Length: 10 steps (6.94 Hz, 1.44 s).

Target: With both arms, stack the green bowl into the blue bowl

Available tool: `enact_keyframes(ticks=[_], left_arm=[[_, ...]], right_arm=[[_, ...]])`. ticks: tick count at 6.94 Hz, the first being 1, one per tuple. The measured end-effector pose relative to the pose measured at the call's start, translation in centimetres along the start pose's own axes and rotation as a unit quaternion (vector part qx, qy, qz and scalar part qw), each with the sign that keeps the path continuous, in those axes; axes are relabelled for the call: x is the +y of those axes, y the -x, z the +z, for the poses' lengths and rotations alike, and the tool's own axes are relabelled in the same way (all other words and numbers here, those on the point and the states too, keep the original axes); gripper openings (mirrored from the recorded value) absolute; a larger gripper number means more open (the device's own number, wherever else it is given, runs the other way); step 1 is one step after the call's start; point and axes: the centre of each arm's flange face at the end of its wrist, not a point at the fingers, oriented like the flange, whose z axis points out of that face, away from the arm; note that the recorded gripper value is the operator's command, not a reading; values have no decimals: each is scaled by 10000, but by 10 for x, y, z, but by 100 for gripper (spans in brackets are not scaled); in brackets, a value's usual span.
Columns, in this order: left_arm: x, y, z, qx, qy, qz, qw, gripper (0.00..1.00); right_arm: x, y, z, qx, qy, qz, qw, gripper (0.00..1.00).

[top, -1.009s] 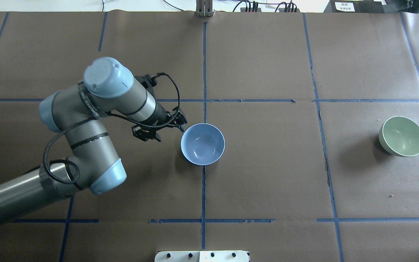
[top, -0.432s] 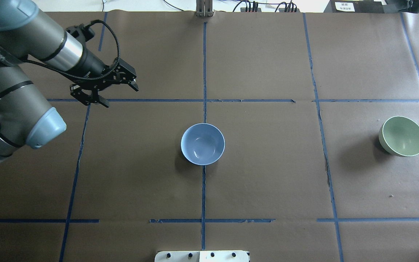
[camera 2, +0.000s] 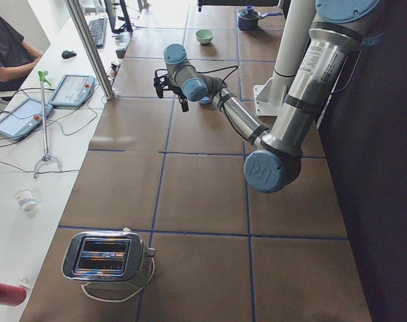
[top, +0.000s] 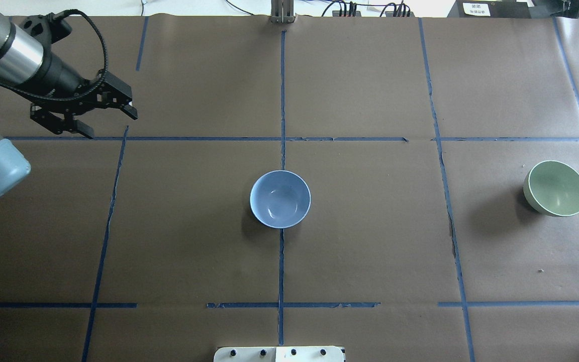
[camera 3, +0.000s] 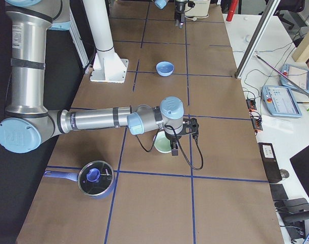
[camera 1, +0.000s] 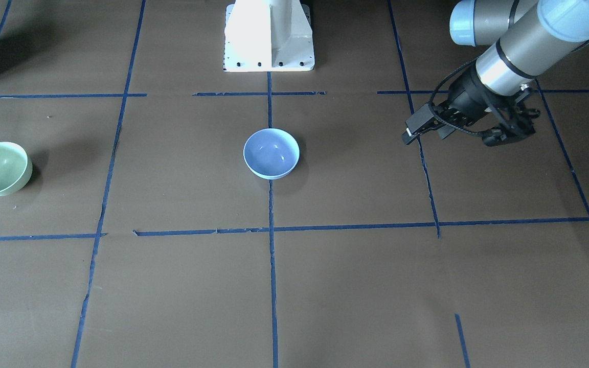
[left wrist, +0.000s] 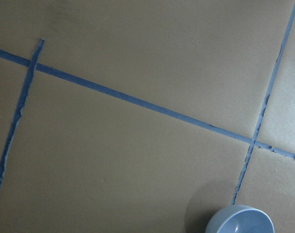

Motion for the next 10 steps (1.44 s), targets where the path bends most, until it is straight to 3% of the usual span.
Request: enact_keyframes(ticks=[3,4,6,7,8,9,10], left_arm=[[6,51,-39,-327,-123,220,9991,100],[6,55,-41,-354,-131,227,9990,100],[6,62,-40,-397,-118,193,9990,100],[6,64,-39,-411,-111,176,9989,100],[5,66,-38,-421,-105,164,9989,100],[5,66,-37,-428,-99,157,9989,100],[4,67,-36,-439,-90,148,9989,100]], right_arm=[[36,-14,83,-323,-8,122,9994,97],[43,-13,97,-336,16,134,9993,90],[49,-14,111,-299,97,157,9994,89],[50,-12,116,-297,141,131,9994,63],[50,-9,119,-307,174,133,9993,25],[50,-6,121,-319,193,195,9991,0],[50,-5,121,-333,209,257,9989,0]])
